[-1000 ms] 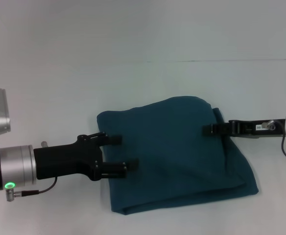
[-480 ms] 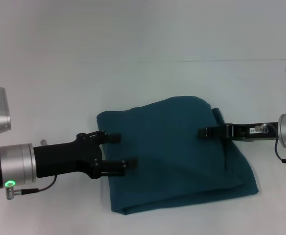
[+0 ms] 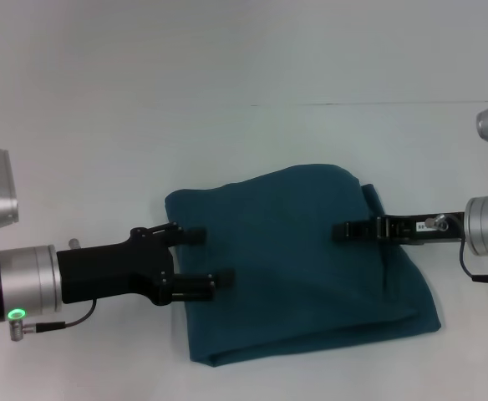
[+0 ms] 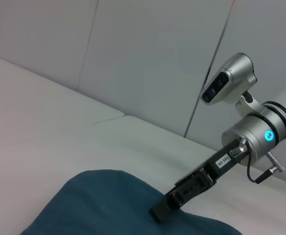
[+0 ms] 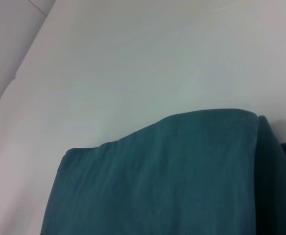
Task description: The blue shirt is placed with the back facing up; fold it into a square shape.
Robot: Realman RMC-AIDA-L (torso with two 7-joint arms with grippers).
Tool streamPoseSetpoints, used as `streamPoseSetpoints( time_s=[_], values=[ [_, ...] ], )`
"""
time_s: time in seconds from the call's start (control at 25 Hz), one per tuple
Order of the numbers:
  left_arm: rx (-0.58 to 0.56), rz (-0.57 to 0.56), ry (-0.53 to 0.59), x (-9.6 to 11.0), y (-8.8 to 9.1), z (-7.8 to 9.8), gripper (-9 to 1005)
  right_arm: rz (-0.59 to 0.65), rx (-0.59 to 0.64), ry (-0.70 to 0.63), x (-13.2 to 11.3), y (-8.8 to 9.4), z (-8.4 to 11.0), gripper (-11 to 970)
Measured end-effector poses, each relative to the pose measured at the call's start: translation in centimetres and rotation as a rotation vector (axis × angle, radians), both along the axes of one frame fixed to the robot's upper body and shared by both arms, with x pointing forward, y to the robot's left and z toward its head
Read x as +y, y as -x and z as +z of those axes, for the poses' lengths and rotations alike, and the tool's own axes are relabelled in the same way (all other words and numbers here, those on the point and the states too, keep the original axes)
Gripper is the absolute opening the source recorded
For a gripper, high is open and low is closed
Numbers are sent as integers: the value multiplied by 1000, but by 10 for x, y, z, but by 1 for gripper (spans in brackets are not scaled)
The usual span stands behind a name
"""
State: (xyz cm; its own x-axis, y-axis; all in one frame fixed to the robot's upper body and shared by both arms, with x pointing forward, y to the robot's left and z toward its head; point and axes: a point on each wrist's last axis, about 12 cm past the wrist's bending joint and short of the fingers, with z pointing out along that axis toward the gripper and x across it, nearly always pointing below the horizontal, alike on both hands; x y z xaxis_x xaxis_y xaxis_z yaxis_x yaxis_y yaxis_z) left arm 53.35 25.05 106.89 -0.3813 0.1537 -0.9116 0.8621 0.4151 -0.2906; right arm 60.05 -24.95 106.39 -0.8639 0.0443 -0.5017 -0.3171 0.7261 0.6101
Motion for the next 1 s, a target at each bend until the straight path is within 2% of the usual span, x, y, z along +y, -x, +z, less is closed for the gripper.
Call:
streamPoseSetpoints(
  time_s=[0.04,0.24,0.68,1.0],
  values=[
    [0,0,0,0,0,0,920,1,2,1,1,0,-1,580],
    [2,1,1,0,1,0,920,-2,3,11,1,1,-3,327],
    [7,2,3,0,1,0,920,1,-27,0,0,2,-3,94],
    [8,3,3,0,1,0,920,28,-69,-52,0,2,5,66]
  ],
)
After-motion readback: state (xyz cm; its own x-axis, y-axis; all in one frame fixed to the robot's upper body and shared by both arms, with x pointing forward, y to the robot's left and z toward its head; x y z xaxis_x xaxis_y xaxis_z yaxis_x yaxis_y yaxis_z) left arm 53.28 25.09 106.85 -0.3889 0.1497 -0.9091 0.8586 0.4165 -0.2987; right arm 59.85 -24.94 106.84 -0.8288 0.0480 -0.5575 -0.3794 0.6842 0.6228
